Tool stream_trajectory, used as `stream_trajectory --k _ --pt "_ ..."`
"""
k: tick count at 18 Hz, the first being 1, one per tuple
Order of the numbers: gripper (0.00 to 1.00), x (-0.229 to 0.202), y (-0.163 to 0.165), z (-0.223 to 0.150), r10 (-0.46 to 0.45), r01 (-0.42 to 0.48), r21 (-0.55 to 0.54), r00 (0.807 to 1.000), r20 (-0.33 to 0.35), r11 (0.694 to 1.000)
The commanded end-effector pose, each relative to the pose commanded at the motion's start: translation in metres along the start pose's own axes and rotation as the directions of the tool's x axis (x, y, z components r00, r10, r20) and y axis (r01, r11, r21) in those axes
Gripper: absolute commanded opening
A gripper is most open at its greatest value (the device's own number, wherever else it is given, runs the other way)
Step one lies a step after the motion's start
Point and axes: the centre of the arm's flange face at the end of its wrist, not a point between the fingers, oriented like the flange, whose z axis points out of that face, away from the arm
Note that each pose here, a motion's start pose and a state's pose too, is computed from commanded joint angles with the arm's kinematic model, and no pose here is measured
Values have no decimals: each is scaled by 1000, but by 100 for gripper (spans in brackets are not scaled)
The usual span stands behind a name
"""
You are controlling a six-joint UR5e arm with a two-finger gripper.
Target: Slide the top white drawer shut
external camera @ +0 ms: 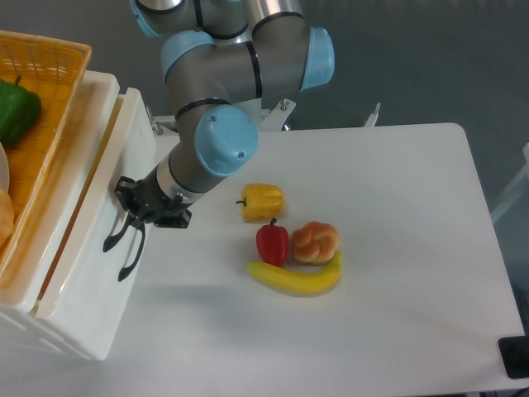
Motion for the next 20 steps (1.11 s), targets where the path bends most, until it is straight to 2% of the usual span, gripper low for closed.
stream_trajectory --k 17,20 --pt "0 5 -4 -5 8 -7 27 1000 -19 1000" --pt "3 4 -6 -6 17 -16 38 1000 -10 999"
